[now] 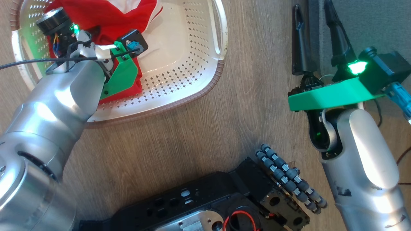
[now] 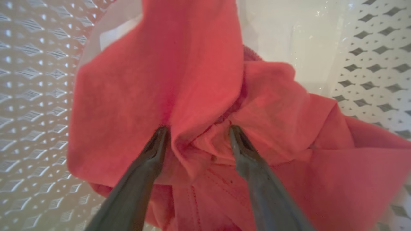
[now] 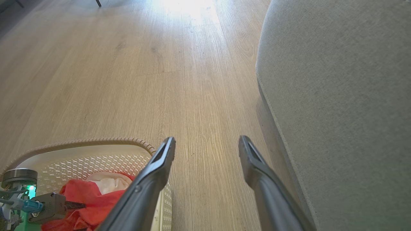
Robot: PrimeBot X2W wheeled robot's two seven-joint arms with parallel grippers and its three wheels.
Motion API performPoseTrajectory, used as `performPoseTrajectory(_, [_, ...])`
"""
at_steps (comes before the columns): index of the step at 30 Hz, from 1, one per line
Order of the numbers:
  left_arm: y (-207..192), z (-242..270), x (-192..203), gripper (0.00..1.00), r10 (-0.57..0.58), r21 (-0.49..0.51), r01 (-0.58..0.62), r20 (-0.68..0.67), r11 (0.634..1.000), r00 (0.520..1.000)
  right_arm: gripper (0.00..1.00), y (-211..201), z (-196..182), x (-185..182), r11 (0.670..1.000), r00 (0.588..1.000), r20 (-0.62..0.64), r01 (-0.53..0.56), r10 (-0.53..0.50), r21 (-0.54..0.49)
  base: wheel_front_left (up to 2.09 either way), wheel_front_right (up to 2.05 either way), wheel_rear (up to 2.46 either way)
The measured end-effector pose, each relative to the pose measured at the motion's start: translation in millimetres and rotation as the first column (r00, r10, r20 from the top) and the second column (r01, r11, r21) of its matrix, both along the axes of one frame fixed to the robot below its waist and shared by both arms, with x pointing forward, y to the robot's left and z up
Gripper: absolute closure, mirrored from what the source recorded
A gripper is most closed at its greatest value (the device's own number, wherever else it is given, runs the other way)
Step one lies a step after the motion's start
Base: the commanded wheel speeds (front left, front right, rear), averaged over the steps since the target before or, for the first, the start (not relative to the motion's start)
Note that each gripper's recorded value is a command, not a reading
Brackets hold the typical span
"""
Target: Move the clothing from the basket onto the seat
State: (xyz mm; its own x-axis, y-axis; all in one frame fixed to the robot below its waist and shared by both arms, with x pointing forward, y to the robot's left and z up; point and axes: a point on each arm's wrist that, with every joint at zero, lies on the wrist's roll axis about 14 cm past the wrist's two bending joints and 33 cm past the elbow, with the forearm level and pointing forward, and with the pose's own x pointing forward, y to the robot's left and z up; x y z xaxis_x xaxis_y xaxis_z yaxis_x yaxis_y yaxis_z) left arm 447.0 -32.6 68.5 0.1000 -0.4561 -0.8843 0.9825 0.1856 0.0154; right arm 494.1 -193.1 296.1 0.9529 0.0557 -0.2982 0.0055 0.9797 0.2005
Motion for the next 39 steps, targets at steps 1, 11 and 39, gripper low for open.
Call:
performPoseTrajectory(1, [0.7, -0.4, 0.0, 0.0, -0.001, 0.002, 0.001, 0.002, 1.0, 1.0, 0.0, 0.1, -0.3, -0.6, 1.0, 1.0, -0.001, 0.001, -0.001, 0.001, 0.0, 0.0, 0.0])
performPoseTrajectory(11, [4.1, -1.6, 1.3, 1.0, 0.037, -0.009, -0.037, -0.008, 0.999, 0.999, 0.0, 0.8, -1.8, -1.1, 1.0, 1.0, -0.003, 0.001, -0.001, 0.004, 0.0, 0.0, 0.0])
performPoseTrajectory(39, [-22.7, 149.4, 34.3, 1.0, 0.332, -0.408, -0.275, 0.074, 0.871, 0.94, 0.0, 24.5, 89.3, 29.8, 0.997, 0.975, 0.208, -0.068, 0.076, -0.046, 0.0, 0.0, 0.0])
